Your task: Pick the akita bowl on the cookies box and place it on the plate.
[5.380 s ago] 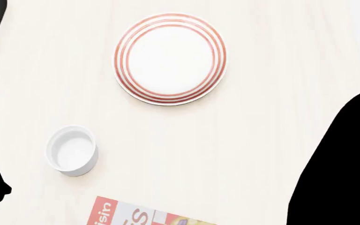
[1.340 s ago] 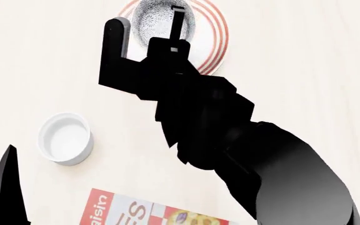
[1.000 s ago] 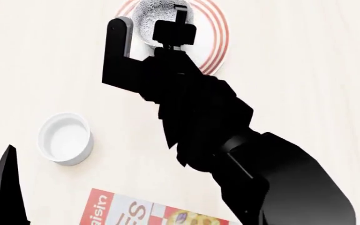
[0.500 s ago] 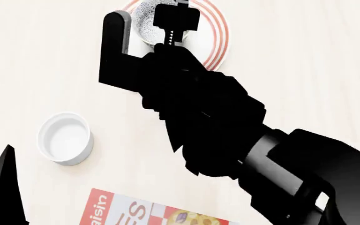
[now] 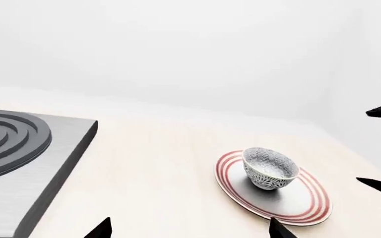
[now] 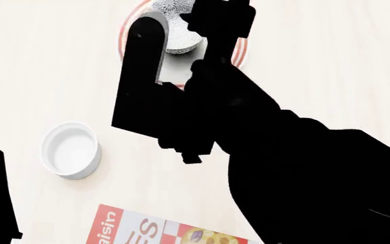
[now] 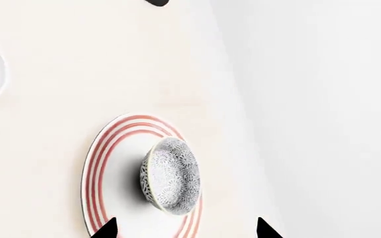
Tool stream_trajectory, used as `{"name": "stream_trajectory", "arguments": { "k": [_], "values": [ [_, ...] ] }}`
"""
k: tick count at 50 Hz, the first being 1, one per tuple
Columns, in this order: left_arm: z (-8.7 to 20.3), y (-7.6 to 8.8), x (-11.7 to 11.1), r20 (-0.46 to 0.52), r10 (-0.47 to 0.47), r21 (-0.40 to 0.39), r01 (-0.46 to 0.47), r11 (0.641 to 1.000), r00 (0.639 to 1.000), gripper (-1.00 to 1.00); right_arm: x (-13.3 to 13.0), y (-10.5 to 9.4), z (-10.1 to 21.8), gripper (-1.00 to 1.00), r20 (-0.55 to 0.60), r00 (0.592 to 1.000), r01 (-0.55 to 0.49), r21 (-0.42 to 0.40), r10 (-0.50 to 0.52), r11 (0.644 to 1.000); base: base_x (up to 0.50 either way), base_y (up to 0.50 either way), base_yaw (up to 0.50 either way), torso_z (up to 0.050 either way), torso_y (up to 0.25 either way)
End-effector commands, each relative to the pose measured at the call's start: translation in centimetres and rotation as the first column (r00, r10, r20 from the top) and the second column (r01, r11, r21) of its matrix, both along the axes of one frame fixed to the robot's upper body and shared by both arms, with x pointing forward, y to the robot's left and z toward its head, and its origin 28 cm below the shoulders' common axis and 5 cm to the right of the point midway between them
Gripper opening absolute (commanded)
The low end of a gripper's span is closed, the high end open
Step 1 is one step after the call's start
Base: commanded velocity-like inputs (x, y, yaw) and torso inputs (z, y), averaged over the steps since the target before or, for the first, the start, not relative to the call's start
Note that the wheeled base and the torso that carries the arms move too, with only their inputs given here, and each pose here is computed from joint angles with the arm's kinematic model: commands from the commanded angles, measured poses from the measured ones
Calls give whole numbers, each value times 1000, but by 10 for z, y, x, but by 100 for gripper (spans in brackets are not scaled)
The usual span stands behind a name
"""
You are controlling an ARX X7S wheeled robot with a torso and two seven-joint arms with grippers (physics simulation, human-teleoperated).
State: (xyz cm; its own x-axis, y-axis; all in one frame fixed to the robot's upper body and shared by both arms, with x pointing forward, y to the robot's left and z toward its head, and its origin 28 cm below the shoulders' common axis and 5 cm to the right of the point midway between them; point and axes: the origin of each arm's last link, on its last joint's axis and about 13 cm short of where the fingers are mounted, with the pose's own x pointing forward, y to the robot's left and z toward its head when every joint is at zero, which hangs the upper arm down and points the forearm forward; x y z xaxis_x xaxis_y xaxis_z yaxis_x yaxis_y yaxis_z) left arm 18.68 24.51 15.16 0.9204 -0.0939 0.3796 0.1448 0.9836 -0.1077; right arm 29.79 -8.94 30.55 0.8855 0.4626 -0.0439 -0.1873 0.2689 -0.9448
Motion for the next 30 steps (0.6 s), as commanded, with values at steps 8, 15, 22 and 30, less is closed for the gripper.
{"name": "stream_trajectory", "arguments": {
  "k": [8, 15, 22, 30],
  "values": [
    [16, 5, -6, 118, 58, -16, -56, 998, 991, 100, -111, -34, -32, 100, 274, 956, -173, 240, 104, 955, 0, 0, 0, 0, 0],
    [22, 6, -14, 204, 79, -15, -77, 997, 976, 100, -134, -49, -55, 100, 381, 923, -213, 396, 52, 893, 0, 0, 0, 0, 0],
    [22, 3, -16, 251, 92, -33, -87, 996, 964, 100, -155, -57, -78, 100, 446, 894, -227, 539, -47, 811, 0, 0, 0, 0, 0],
    [22, 1, -17, 281, 94, -52, -83, 995, 955, 100, -171, -58, -92, 100, 450, 888, -240, 629, -94, 740, 0, 0, 0, 0, 0]
  ]
}}
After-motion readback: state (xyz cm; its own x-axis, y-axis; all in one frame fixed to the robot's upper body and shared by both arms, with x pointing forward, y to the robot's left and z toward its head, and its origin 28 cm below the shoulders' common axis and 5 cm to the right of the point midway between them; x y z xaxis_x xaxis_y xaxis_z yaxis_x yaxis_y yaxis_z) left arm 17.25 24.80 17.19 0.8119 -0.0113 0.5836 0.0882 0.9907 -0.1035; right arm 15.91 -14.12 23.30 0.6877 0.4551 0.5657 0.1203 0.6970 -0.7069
